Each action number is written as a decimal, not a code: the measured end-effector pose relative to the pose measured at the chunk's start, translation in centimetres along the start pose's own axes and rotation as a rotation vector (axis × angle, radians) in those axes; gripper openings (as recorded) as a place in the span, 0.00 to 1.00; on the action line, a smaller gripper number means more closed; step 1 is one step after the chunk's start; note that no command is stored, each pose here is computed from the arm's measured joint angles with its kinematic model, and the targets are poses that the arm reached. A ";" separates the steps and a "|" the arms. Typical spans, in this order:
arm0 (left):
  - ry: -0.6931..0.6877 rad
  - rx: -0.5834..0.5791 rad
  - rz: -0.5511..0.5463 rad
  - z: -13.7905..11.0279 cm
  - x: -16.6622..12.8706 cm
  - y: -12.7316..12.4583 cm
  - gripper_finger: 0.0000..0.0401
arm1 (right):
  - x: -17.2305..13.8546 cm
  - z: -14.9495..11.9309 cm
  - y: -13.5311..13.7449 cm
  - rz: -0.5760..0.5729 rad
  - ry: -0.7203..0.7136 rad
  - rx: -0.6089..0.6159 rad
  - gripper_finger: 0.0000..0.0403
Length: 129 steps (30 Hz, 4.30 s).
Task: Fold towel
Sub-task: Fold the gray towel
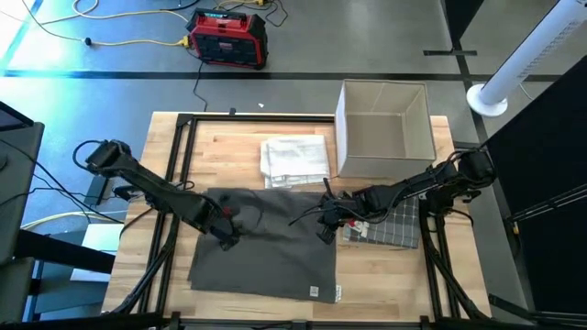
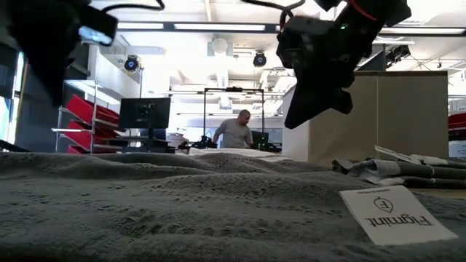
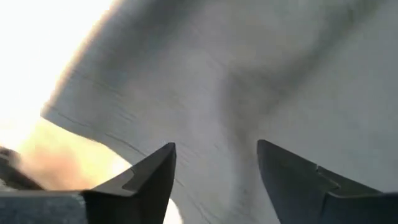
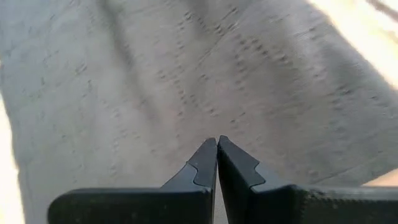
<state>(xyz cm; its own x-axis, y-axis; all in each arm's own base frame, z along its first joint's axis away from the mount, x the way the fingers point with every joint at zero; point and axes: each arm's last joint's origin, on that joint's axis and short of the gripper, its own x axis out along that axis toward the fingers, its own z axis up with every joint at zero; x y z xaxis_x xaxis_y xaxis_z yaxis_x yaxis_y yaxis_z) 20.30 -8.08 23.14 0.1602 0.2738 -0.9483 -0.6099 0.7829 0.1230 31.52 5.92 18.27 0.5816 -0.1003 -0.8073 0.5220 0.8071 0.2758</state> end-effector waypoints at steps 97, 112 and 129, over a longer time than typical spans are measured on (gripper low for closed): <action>-0.070 0.319 -0.297 -0.1 4.3 2.9 0.44 | -1.7 1.3 -5.0 0.041 0.305 -0.511 0.18; -0.039 0.279 -0.295 -0.5 4.9 3.2 0.47 | 2.9 1.2 -5.9 -0.101 0.297 -0.574 0.50; 0.119 0.210 -0.293 0.4 5.3 5.3 0.47 | 4.7 0.9 -7.1 -0.054 0.396 -0.472 0.03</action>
<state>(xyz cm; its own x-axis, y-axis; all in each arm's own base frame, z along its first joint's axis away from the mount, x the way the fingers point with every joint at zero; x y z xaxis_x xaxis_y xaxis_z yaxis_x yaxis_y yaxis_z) 18.24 -2.24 18.84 0.2058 -0.0357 -0.9779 -0.3770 0.9193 -0.1129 31.12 -0.78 13.00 0.2395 0.0026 -0.9709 0.1590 0.9864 0.0419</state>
